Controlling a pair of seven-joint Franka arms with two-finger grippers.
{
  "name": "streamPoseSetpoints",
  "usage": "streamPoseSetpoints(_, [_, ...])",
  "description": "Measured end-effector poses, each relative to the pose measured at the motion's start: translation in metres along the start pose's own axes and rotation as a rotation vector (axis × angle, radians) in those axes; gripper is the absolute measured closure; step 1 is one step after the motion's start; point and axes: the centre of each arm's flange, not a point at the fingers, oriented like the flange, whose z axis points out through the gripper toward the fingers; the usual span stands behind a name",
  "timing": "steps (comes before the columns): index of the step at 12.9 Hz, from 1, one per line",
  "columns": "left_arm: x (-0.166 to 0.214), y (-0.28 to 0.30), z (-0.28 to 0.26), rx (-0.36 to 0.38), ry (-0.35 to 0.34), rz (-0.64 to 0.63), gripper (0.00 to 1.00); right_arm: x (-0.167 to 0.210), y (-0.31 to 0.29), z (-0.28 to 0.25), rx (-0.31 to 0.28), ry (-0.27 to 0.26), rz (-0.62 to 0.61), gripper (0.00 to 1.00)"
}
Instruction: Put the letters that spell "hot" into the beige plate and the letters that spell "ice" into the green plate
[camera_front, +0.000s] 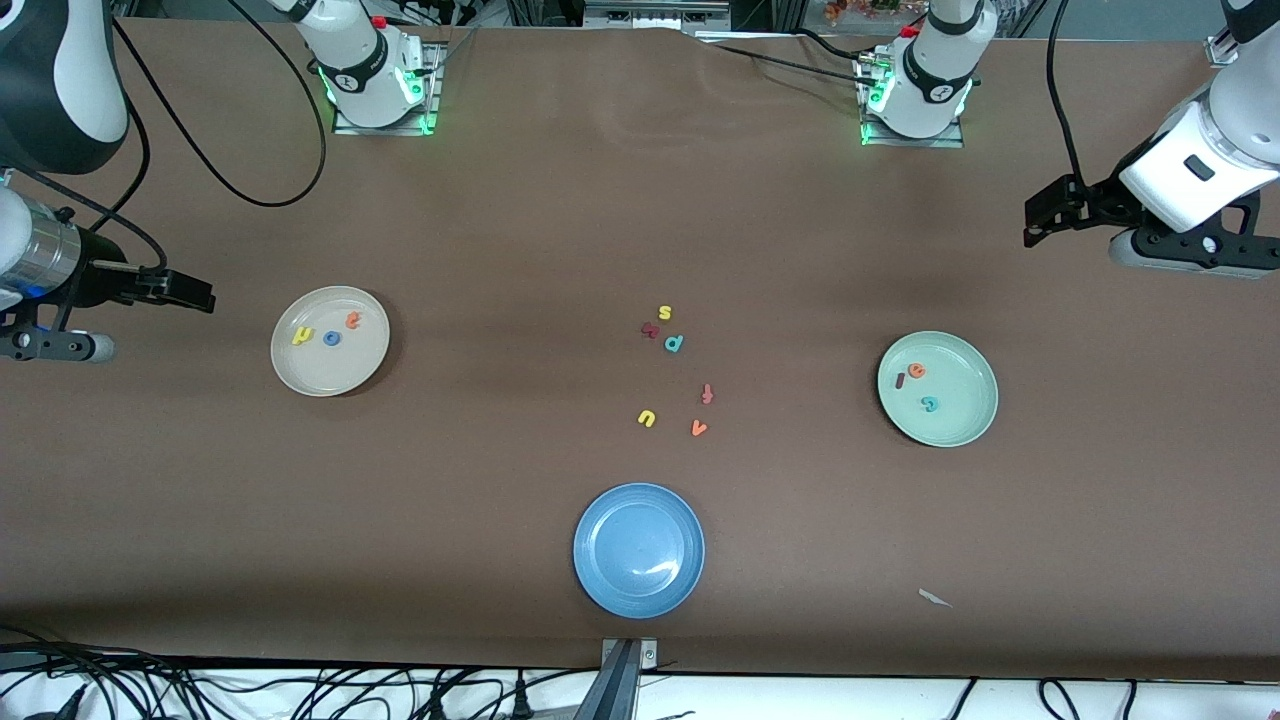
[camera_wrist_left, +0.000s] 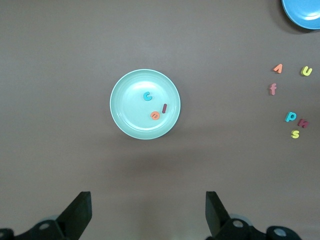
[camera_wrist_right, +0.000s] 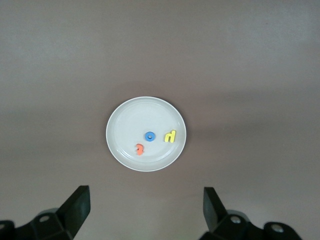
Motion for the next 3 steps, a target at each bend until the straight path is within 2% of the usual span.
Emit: streamPoseSetpoints(3, [-0.0124,-0.001,-0.0124,0.0,-0.001,-0.02,0.0,0.0,0.0003,0.0,0.002,0.0,0.001,0.0])
